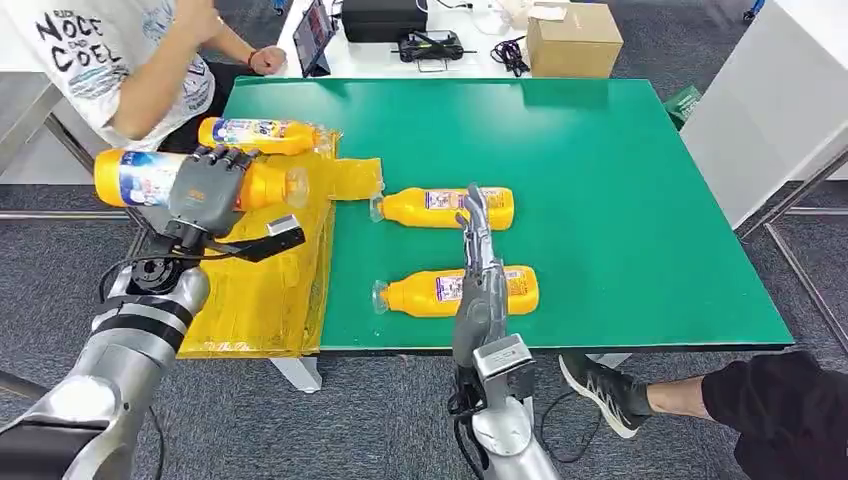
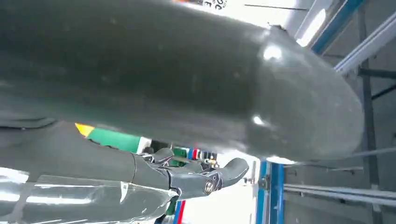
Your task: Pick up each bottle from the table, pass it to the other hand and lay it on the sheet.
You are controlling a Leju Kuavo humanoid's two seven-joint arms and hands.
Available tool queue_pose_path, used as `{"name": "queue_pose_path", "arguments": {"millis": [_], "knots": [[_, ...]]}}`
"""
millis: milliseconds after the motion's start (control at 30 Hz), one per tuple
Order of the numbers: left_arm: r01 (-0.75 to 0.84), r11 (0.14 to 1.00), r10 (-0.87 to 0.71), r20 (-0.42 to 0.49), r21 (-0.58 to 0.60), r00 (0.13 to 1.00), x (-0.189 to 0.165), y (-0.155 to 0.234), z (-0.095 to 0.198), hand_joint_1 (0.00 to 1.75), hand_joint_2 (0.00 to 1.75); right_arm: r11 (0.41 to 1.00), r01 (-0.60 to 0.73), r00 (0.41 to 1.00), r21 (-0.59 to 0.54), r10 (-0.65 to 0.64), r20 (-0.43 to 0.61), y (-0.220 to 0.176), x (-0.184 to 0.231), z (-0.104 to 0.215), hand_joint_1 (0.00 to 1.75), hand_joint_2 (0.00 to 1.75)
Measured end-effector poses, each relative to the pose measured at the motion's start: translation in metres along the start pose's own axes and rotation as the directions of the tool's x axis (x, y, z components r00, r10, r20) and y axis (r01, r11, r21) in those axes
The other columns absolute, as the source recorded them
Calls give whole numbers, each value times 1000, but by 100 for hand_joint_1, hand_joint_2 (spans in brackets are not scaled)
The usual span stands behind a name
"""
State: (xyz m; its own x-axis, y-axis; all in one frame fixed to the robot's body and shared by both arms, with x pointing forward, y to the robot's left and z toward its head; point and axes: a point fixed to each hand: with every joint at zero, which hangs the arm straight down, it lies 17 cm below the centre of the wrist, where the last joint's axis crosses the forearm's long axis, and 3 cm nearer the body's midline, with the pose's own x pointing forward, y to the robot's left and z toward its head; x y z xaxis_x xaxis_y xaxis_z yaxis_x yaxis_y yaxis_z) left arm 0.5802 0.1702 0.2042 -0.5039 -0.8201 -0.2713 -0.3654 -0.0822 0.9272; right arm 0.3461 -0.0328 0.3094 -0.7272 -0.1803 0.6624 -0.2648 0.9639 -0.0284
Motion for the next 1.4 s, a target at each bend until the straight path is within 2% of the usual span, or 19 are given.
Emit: {"name": "queue_pose_path", "arguments": {"millis": [167,567,800,933,1100,1267,1400], "knots": [[-14,998,15,11,-57,1000,3,-21,9,175,175,1000,8,1000,13,-8,-8,5,-2,2,0,0],[-13,995,15,16,-97,1000,1,-33,13,175,175,1000,11,1000,19,-10,-15,8,-4,4,0,0],[-136,973,138,0,-189,990,7,-55,23,175,175,999,14,1000,46,-13,-22,14,-6,6,0,0],[-244,925,246,-30,-290,969,13,-81,37,175,175,998,20,999,66,-17,-39,20,-10,8,0,0],[-426,830,412,-119,-360,903,19,-103,53,175,175,996,16,998,91,-10,-61,26,-16,12,0,0],[-490,752,472,-159,-440,867,27,-124,73,175,175,992,28,996,126,-17,-86,36,-23,16,0,0],[-514,721,494,-176,-464,851,30,-133,84,175,175,990,29,995,140,-15,-104,40,-30,19,0,0]]}}
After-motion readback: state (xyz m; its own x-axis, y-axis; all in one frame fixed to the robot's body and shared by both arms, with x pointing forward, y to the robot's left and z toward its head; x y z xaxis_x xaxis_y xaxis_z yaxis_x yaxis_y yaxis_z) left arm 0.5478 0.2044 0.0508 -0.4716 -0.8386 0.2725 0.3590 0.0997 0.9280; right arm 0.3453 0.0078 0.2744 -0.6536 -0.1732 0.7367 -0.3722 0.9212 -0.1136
